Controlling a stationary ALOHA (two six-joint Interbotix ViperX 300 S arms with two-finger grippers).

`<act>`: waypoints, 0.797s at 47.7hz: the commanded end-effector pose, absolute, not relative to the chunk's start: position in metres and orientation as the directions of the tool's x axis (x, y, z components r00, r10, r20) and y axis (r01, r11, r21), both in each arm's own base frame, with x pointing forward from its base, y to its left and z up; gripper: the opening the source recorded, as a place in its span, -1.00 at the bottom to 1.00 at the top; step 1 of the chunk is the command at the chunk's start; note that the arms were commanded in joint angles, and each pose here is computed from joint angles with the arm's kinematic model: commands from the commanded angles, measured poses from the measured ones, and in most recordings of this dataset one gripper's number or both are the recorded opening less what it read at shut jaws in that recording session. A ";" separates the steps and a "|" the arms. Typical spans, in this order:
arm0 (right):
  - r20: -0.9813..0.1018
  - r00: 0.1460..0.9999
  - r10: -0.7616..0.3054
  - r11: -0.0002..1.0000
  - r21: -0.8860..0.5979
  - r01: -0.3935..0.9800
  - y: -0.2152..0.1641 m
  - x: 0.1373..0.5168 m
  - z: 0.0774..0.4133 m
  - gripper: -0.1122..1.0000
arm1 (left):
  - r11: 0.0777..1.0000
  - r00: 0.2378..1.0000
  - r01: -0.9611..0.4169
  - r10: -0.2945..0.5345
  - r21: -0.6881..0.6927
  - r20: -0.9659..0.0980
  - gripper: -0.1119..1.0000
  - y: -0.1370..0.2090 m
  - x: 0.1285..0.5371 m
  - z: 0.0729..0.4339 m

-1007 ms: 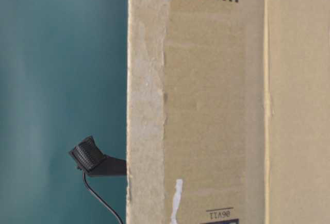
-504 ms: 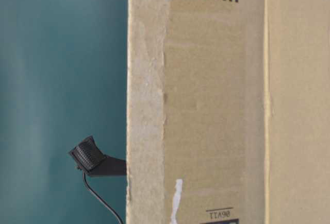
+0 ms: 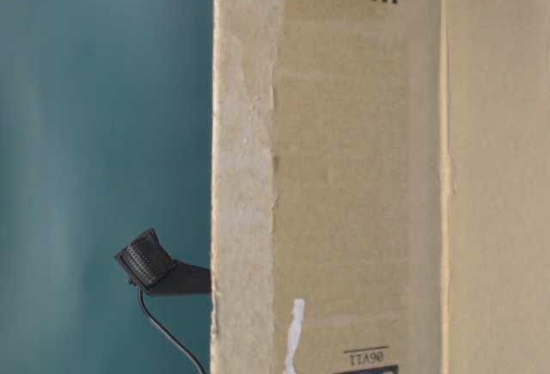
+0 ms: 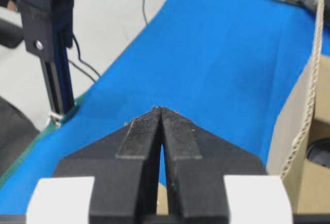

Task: Close the cardboard box.
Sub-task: 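Move the right gripper down to the front flap of the box, then lift the front flap with the right gripper and fold it over the box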

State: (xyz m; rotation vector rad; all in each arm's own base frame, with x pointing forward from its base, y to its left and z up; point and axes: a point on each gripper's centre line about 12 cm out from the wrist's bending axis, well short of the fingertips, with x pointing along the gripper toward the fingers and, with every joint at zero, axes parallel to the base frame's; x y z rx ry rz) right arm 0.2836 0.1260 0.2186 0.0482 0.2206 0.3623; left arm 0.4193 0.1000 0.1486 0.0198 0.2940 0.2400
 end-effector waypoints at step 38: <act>-0.203 0.975 0.085 0.991 0.120 -0.061 0.043 0.297 0.217 -0.80 | 0.974 0.932 -0.221 0.224 0.043 -0.285 -0.80 0.093 0.419 0.150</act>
